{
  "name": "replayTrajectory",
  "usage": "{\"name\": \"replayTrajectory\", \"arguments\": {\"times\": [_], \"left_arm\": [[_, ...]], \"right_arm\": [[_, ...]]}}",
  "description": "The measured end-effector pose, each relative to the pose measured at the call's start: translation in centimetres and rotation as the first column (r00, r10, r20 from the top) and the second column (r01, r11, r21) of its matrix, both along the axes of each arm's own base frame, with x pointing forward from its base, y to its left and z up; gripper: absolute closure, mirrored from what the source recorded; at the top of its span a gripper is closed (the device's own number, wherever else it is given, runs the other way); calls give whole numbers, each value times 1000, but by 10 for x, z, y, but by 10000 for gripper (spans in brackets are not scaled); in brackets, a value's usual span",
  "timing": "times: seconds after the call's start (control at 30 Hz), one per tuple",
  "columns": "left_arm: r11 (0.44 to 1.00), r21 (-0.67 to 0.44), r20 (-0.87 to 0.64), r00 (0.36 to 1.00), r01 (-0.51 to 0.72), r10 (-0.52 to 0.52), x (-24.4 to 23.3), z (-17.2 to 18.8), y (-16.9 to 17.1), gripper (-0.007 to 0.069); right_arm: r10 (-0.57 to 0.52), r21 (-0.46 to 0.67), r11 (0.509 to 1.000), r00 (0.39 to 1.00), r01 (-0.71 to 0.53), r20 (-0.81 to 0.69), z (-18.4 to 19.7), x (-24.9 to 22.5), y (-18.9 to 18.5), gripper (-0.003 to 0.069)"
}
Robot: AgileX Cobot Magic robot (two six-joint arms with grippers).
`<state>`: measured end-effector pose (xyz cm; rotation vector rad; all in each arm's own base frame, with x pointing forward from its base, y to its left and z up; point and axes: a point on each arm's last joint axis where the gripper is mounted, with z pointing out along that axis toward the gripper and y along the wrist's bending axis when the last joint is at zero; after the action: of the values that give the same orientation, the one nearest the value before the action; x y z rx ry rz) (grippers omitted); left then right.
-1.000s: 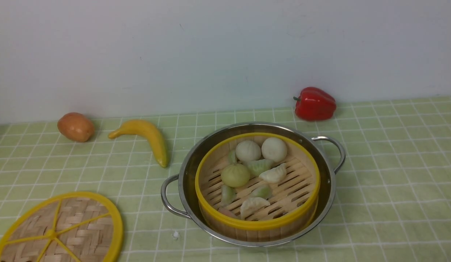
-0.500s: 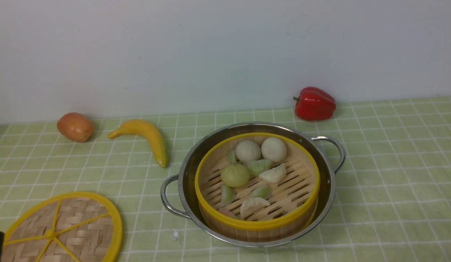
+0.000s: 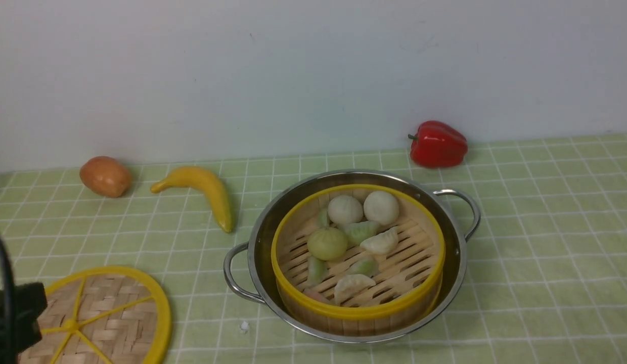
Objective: Place the steamer in the pot on the green tablecloth, and put the lid on the steamer.
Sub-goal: 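Grasp the bamboo steamer lid lying on the table by its centre knob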
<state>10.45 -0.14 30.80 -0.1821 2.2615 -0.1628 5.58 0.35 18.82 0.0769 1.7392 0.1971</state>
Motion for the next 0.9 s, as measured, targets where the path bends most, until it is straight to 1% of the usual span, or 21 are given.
{"name": "replayTrajectory", "arguments": {"times": [0.03, 0.07, 0.17, 0.23, 0.27, 0.3, 0.33, 0.43, 0.5, 0.57, 0.63, 0.8, 0.9], "left_arm": [[998, 27, -181, 981, -60, 64, 14, 1, 8, 333], [992, 59, -311, 942, -109, 122, 27, 1, 15, 333], [978, 143, -461, 864, -151, 201, 52, -3, 27, 333], [971, 199, -535, 815, -135, 223, 79, -11, 34, 333], [970, 206, -540, 811, -131, 224, 82, -12, 35, 333], [969, 225, -575, 789, -100, 215, 98, -18, 38, 333], [970, 231, -591, 780, -80, 205, 108, -22, 39, 333], [970, 240, -656, 742, 28, 141, 140, -44, 43, 333], [967, 238, -688, 719, 87, 104, 155, -59, 44, 333], [966, 234, -704, 705, 113, 88, 161, -68, 45, 333], [961, 223, -741, 669, 162, 59, 173, -89, 46, 333], [961, 202, -766, 642, 188, 35, 189, -120, 46, 333], [962, 194, -772, 635, 190, 30, 191, -127, 46, 333]], "right_arm": [[0, 0, 1000, 1000, 0, 0, 0, 0, 0, 419], [0, 0, 1000, 1000, 0, 0, 0, 0, 0, 419], [0, 1, 1000, 1000, 0, 0, 0, 0, 0, 419], [0, 3, 1000, 1000, 0, 0, 0, 0, 0, 419], [0, 3, 1000, 1000, 0, 0, 0, 0, 0, 419], [0, 3, 1000, 1000, 0, 0, 0, 0, 0, 419], [0, 3, 1000, 1000, 0, 0, 0, 0, 0, 419], [0, 3, 1000, 1000, 0, 0, 0, 0, 0, 419], [0, 3, 1000, 1000, 0, 0, 0, 0, 0, 419], [0, 3, 1000, 1000, 0, 0, 0, 0, 0, 419], [0, 3, 1000, 1000, 0, 0, 0, 0, 0, 419], [0, 3, 1000, 1000, 0, 0, 0, 0, 0, 419], [0, 3, 1000, 1000, 0, 0, 0, 0, 0, 419]]}}
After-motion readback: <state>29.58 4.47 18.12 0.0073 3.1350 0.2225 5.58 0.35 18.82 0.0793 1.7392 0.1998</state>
